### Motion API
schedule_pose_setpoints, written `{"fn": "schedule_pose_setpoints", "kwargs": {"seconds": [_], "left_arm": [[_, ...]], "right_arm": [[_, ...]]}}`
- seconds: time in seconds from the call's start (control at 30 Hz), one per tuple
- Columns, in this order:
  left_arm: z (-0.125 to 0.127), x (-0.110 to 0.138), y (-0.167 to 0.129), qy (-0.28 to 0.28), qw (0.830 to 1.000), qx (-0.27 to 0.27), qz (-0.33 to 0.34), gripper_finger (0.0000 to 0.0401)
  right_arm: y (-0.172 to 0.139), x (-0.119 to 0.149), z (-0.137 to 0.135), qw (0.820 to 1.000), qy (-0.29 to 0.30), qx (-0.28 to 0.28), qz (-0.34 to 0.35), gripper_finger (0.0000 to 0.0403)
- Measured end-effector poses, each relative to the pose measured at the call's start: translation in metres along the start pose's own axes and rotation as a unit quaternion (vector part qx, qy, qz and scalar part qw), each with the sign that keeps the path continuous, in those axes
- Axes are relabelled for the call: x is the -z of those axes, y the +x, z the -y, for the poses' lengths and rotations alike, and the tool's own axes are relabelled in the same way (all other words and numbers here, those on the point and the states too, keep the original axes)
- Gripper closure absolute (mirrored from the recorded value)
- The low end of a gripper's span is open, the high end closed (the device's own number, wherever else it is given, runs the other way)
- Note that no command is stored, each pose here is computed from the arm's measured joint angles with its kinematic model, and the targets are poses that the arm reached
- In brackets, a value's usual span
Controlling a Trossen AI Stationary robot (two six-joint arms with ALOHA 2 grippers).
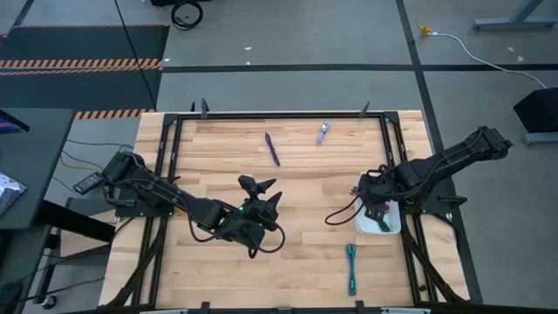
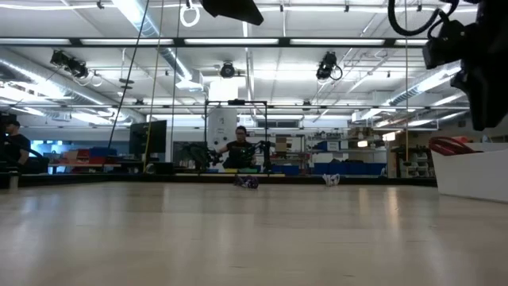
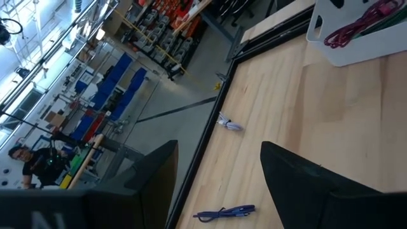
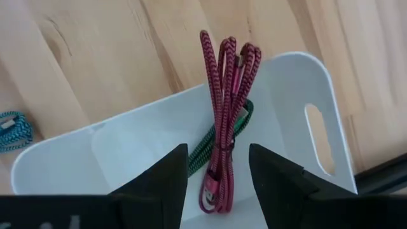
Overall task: Pick and place USB-C Cables
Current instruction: Put the pink charger cable into the white bin
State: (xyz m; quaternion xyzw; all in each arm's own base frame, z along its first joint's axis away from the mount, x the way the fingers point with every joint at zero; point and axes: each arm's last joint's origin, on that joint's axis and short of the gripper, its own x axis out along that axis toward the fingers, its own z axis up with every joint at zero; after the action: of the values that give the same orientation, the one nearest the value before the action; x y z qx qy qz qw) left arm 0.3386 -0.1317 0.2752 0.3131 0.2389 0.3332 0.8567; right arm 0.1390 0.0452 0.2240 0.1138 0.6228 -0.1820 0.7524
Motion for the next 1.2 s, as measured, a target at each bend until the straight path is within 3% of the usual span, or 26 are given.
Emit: {"fn": "schedule_pose_setpoints", "kwargs": {"seconds": [0.67,0.83,1.03,1.2], "left_arm": [[0.003,-0.001,-0.009,-0.003,1.000,-0.006,0.006,0.0170],[0.003,-0.001,-0.008,-0.003,1.000,-0.006,0.005,0.0170],[0.003,-0.001,-0.009,-0.003,1.000,-0.006,0.006,0.0170],[0.003,-0.001,-0.008,-0.005,1.000,-0.006,0.005,0.0170]], "right_arm": [[0.057,0.019,0.007,0.999,0.029,0.017,-0.007,0.0237],[0.061,0.020,0.010,0.998,0.050,0.025,-0.011,0.0276],[0.053,0.015,0.008,0.998,0.053,0.016,-0.003,0.0380],[0.040,0.007,0.003,0.997,0.082,-0.006,0.003,0.0366]]}}
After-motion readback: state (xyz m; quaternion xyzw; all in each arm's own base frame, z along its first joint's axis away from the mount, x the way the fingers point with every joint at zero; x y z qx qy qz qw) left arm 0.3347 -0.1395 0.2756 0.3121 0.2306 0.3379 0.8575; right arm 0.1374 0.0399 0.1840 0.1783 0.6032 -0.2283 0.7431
